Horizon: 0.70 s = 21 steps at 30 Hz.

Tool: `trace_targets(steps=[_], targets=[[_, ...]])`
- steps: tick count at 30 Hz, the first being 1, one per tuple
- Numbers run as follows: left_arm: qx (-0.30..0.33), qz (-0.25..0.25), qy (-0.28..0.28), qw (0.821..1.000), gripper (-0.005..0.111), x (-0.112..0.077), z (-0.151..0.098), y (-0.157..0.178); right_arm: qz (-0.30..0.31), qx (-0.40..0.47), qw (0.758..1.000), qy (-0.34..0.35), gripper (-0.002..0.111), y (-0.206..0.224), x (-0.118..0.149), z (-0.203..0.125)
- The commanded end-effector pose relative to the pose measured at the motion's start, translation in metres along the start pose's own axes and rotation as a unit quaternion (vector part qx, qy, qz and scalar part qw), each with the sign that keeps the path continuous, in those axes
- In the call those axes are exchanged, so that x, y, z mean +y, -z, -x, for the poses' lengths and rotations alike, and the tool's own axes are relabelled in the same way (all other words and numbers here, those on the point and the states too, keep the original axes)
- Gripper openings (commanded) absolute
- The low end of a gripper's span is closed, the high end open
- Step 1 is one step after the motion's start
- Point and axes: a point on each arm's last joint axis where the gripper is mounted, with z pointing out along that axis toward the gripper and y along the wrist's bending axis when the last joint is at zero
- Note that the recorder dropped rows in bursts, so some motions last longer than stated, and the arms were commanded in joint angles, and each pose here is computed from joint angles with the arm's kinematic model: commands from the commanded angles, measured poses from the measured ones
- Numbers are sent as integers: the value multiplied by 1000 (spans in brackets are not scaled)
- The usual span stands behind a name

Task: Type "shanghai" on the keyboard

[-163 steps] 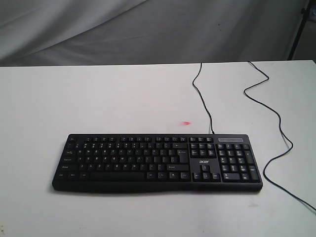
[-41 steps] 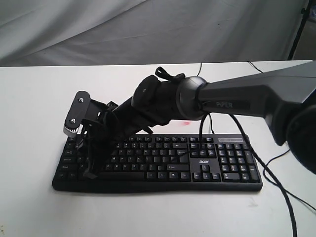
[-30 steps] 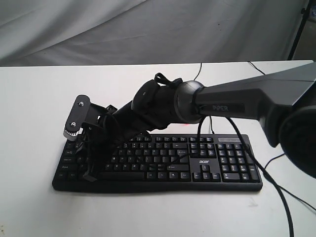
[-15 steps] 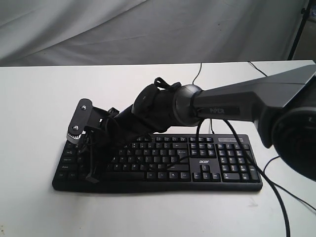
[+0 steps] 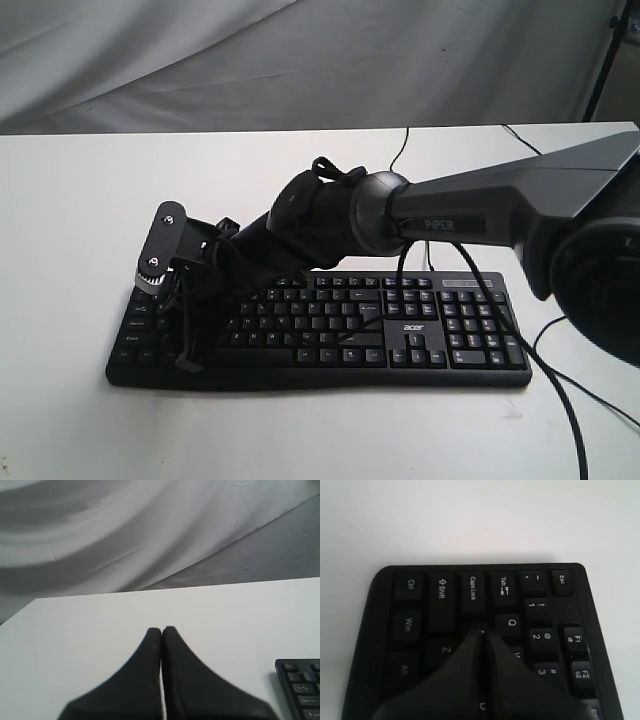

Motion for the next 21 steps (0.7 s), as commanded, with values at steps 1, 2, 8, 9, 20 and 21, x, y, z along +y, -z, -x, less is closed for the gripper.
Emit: trace_targets(steps=[1,2,8,9,20,21], targets=[[2,-2,1,1000,1,0,-2,-1,2,-3,1000,1,0,2,0,1],[2,-2,1,1000,1,0,-2,-1,2,-3,1000,1,0,2,0,1],[2,-2,1,1000,1,0,-2,-1,2,-3,1000,3,0,2,0,1],[2,-2,1,1000,1,0,-2,-1,2,-3,1000,3,0,2,0,1],[2,-2,1,1000,1,0,-2,-1,3,2,1000,6,0,-2,0,-4],[2,-2,1,1000,1,0,-2,-1,3,2,1000,6,0,-2,0,-4]])
